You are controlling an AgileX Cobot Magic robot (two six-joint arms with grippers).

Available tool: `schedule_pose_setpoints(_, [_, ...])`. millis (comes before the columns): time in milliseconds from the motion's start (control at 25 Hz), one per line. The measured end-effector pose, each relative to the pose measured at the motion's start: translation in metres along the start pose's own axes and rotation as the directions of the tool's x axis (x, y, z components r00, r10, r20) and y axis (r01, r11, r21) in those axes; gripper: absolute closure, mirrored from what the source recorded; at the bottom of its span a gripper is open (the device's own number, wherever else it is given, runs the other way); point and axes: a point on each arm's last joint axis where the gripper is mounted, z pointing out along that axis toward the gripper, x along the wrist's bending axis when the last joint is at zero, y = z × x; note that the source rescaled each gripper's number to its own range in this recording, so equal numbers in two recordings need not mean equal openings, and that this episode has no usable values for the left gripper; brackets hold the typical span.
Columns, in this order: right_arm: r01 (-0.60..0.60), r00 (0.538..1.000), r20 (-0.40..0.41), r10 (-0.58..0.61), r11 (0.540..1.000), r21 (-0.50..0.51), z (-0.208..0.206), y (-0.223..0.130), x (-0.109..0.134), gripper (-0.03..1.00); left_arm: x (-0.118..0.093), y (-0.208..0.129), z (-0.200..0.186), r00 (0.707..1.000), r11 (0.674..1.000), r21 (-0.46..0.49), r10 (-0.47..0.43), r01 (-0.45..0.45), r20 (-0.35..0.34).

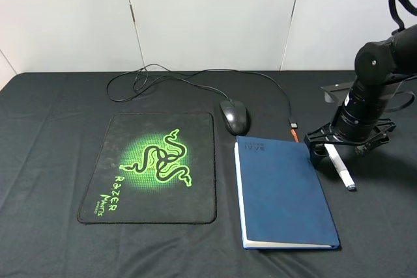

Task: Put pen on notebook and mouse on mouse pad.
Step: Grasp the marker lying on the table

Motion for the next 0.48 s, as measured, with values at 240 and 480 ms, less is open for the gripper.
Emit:
schedule_pose_setpoints(240, [0.003, 1.0, 0.022, -0.004, 0.999, 0.038, -0.0034, 0.0041, -0.0022, -0.01, 0.0, 0.0, 0.0, 1.0, 1.0, 0.0, 0.0, 0.0, 0.0])
schedule_pose_setpoints(480, [0.005, 1.0, 0.021, -0.005, 1.0, 0.02, -0.0034, 0.0058, -0.0022, -0.01, 0.0001, 0.0, 0.0, 1.0, 1.0, 0.0, 0.0, 0.0, -0.001])
